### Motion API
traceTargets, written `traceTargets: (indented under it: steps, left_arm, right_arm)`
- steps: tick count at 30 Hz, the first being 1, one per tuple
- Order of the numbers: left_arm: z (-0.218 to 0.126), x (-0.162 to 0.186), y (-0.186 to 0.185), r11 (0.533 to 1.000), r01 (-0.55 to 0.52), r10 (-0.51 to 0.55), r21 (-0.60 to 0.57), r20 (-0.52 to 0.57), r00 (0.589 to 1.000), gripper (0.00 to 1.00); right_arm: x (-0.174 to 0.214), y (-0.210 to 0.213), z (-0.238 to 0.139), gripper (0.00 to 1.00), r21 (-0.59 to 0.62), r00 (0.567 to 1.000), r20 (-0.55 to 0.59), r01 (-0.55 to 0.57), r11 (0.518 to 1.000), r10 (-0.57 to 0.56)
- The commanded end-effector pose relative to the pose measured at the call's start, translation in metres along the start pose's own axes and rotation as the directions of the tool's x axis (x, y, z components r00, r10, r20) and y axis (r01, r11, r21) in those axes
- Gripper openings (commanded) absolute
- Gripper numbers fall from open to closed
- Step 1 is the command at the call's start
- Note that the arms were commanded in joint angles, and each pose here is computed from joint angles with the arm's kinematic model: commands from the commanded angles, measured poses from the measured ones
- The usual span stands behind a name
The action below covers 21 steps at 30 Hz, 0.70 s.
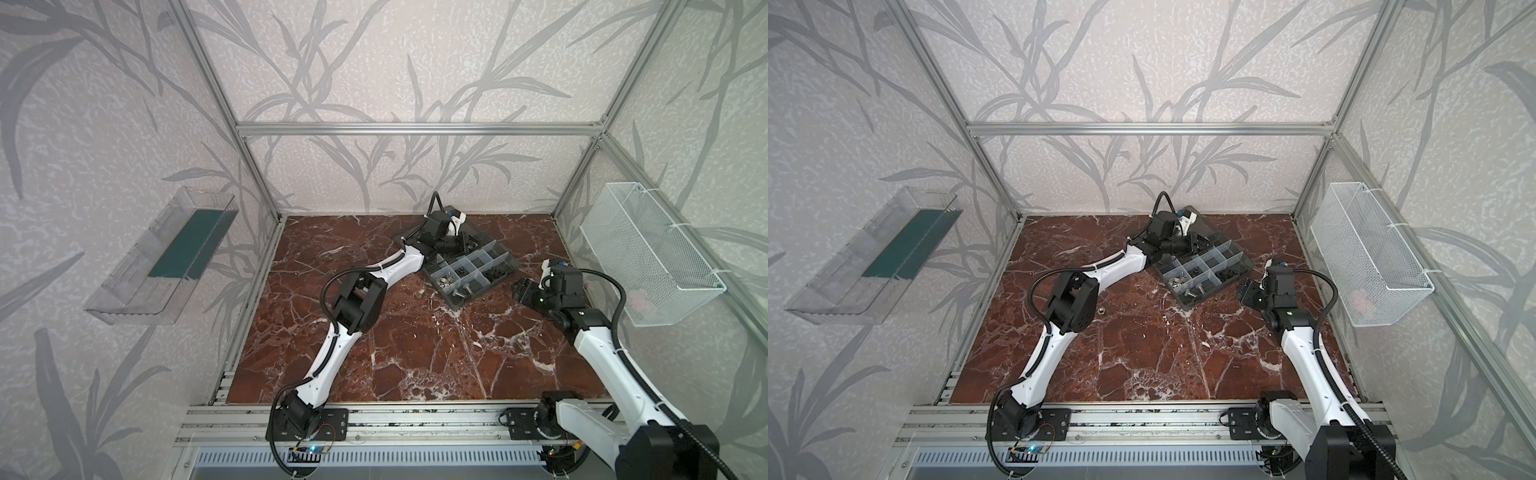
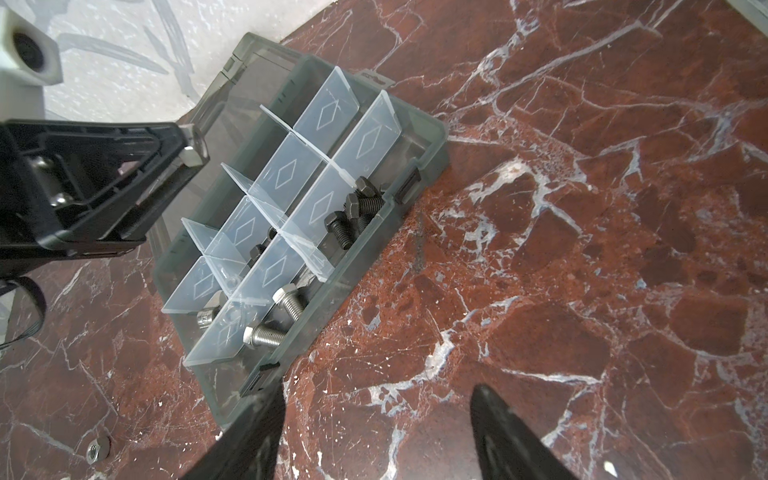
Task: Sort the screws and nuts into containers
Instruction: 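Lift and carry the silver nut with the left gripper to the organizer, then lower the nut into a nut compartment and open the left gripper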
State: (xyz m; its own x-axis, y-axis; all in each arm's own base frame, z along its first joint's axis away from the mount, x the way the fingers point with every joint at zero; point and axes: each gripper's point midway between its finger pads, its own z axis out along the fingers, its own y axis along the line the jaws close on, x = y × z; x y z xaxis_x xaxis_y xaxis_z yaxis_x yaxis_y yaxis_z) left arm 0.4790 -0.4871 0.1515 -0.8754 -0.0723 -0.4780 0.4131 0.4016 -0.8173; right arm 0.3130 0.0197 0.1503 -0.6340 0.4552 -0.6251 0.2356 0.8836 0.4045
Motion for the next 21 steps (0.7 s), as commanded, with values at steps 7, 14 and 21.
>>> traceTargets:
  steps: [7, 14, 21]
  left_arm:
    - [0.013, 0.017, 0.012, 0.995, -0.038, 0.033, -0.092, -0.062, 0.998, 0.0]
    - [0.02, 0.029, 0.018, 0.988, -0.067, 0.052, -0.137, -0.11, 0.993, 0.0]
    - [0.022, 0.034, 0.026, 0.979, -0.087, 0.061, -0.186, -0.139, 0.988, 0.0]
  right_arm:
    - [0.0, 0.001, 0.0, 0.71, -0.019, 1.0, 0.008, -0.001, 1.0, 0.001]
    - [0.0, 0.001, -0.001, 0.71, -0.025, 1.0, 0.009, 0.005, 1.0, -0.005]
    - [0.0, 0.001, 0.0, 0.71, -0.027, 1.0, 0.009, 0.005, 1.0, -0.004]
